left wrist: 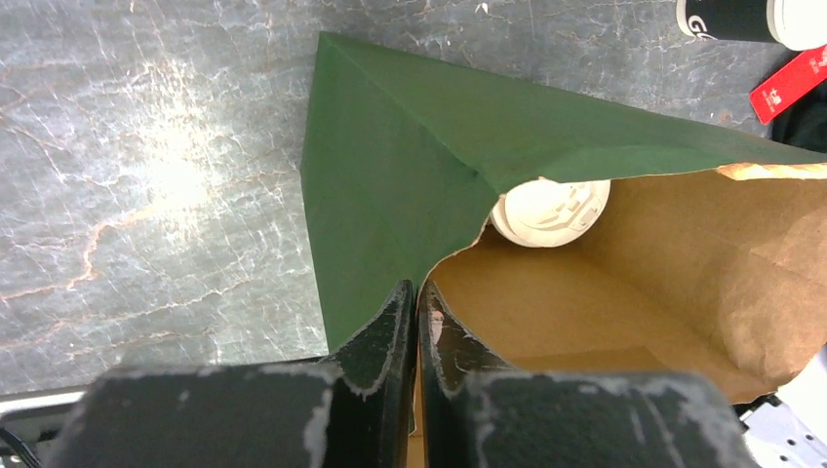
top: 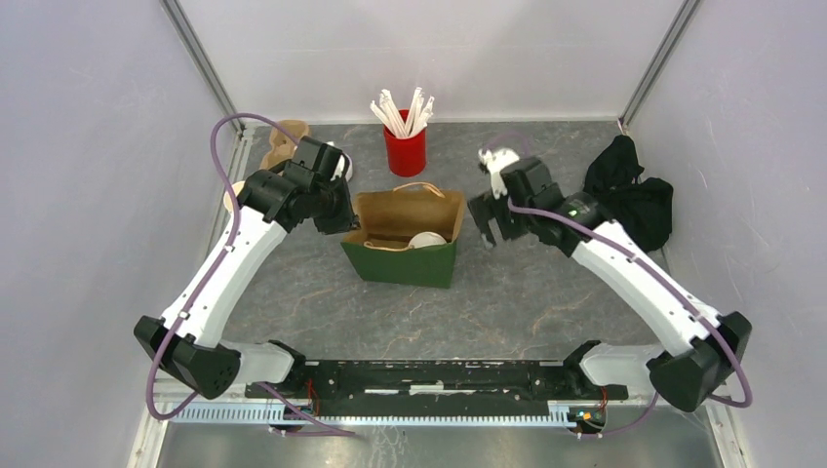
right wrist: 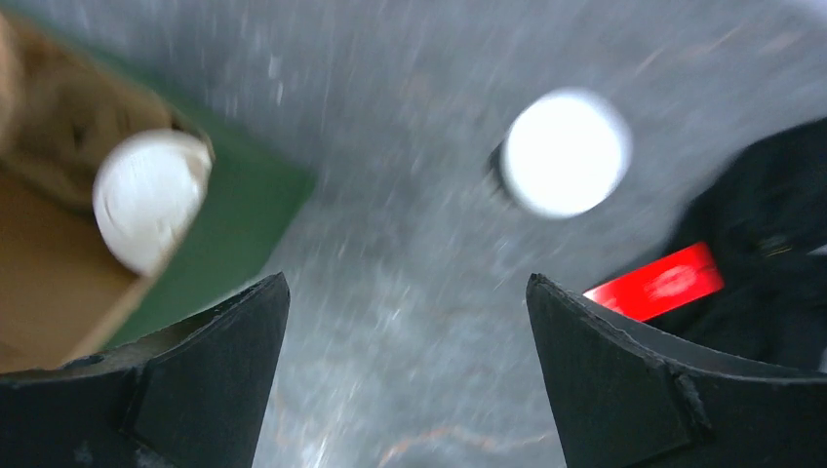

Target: Pack the takeout coffee

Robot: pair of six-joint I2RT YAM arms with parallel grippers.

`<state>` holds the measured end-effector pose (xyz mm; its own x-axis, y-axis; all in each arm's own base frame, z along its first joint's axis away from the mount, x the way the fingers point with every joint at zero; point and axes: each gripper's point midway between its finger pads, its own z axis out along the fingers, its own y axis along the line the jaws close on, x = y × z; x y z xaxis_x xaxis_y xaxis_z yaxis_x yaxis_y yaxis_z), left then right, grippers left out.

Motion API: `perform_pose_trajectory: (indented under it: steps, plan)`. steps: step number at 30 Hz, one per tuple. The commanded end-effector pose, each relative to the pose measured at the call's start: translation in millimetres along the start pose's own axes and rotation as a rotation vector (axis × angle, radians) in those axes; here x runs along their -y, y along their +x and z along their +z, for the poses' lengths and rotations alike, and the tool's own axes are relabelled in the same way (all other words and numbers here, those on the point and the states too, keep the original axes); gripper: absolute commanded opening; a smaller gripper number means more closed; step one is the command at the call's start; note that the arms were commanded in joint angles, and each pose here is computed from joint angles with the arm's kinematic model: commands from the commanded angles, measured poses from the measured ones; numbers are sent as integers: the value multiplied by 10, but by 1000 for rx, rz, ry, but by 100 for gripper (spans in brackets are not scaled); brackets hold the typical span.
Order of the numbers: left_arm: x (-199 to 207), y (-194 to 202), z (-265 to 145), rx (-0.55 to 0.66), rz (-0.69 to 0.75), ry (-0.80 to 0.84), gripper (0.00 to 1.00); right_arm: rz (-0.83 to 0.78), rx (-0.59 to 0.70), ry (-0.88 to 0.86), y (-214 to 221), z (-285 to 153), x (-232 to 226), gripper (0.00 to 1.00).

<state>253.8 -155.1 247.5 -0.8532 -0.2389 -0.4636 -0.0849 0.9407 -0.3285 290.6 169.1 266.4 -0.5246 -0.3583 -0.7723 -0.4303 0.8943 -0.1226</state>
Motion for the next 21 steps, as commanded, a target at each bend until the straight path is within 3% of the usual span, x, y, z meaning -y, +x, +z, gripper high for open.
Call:
perform_pose_trajectory:
  steps: [1,8,11,15,21]
  plan:
    - [19,54,-24,-16,-129,14,11,160,-284,-236,932,200,-462,98]
    - [103,112,-39,-45,-264,48,11,414,-341,-540,1283,512,-1181,98]
    - [81,148,-42,-48,-309,41,11,558,-391,-492,1422,615,-1219,98]
    - [56,189,-56,-39,-365,45,11,806,-292,-530,1286,673,-1396,98]
    - [58,243,-148,1,-388,113,12,748,-145,-336,947,1043,-1196,98]
